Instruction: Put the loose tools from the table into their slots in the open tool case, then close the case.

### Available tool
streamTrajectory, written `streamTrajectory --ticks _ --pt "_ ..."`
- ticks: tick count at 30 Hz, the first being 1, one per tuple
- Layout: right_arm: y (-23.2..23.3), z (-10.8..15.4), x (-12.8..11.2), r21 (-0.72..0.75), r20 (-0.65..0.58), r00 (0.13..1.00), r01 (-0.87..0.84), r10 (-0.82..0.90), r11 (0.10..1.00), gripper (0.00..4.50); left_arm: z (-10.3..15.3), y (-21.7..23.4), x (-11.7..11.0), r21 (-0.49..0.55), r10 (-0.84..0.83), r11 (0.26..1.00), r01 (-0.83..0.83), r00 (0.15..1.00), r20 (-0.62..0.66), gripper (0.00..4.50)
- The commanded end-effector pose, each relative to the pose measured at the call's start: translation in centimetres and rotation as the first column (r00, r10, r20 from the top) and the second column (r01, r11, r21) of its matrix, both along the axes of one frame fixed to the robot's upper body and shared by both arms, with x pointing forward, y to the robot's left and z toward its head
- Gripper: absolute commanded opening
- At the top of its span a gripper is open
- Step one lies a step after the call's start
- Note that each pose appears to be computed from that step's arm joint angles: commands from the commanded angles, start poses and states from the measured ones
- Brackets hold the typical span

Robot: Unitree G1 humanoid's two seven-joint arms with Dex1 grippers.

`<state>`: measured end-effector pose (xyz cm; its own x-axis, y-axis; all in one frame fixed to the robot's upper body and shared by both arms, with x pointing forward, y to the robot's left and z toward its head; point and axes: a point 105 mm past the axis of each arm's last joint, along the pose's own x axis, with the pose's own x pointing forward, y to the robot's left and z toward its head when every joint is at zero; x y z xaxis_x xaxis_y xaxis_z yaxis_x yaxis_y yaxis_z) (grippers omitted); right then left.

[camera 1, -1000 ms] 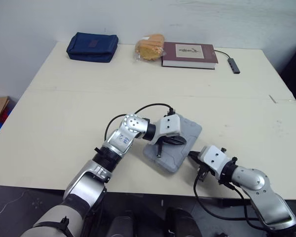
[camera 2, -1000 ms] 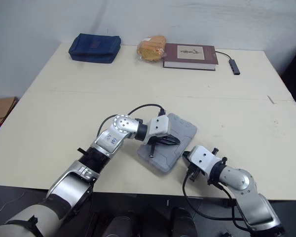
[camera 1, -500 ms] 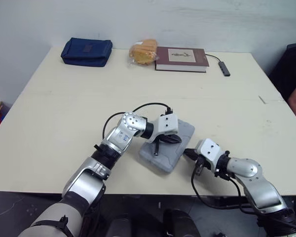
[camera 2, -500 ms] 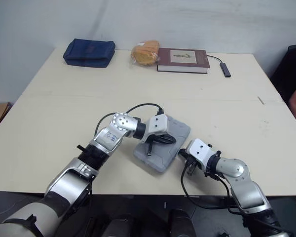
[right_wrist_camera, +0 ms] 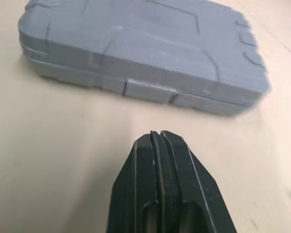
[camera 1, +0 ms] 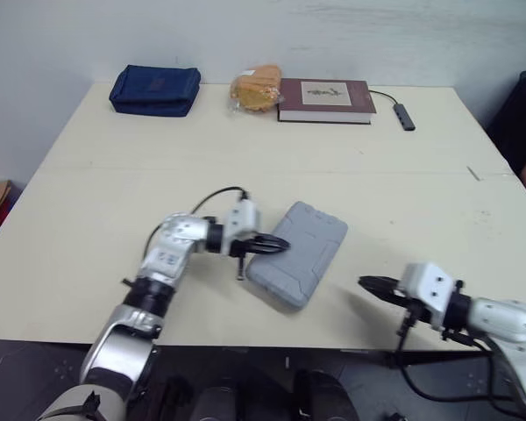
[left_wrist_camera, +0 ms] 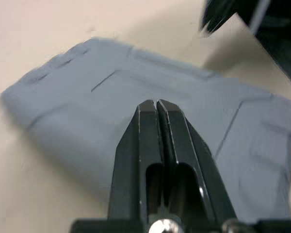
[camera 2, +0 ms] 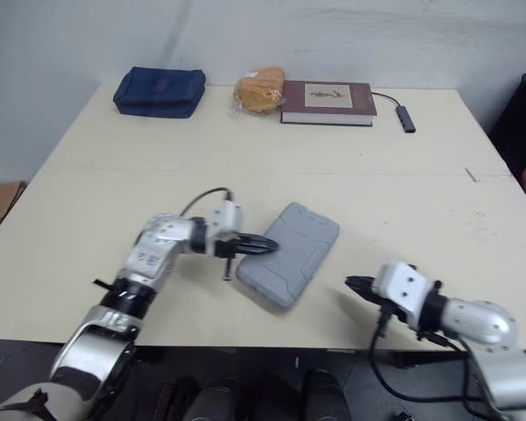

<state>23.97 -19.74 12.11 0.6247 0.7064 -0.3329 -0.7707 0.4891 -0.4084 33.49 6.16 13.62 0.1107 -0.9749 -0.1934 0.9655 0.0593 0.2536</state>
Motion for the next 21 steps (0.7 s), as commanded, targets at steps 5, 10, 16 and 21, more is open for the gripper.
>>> streamTrajectory --ticks 5,10,16,21 --pt "-4.7 7.4 -2.5 -0.054 0.222 0.974 0.06 -0.047 0.997 3.4 1.1 11.6 1.0 0.061 0.36 0.929 -0.366 0.929 0.088 3.45" --pt "-6.7 7.5 -3.5 -0.113 0.2 0.977 0.094 -0.07 0.989 4.42 0.4 16.7 0.4 0.095 0.501 0.854 -0.512 0.858 0.112 4.4" --pt "-6.9 6.3 -3.0 -0.114 0.195 0.978 0.097 -0.074 0.989 4.42 -0.1 18.2 -0.7 0.075 0.563 0.816 -0.573 0.818 0.12 4.4" --pt "-6.9 6.0 -2.4 -0.099 0.211 0.974 0.108 -0.085 0.989 4.42 0.1 17.9 -1.0 0.067 0.564 0.815 -0.575 0.815 0.134 4.4"
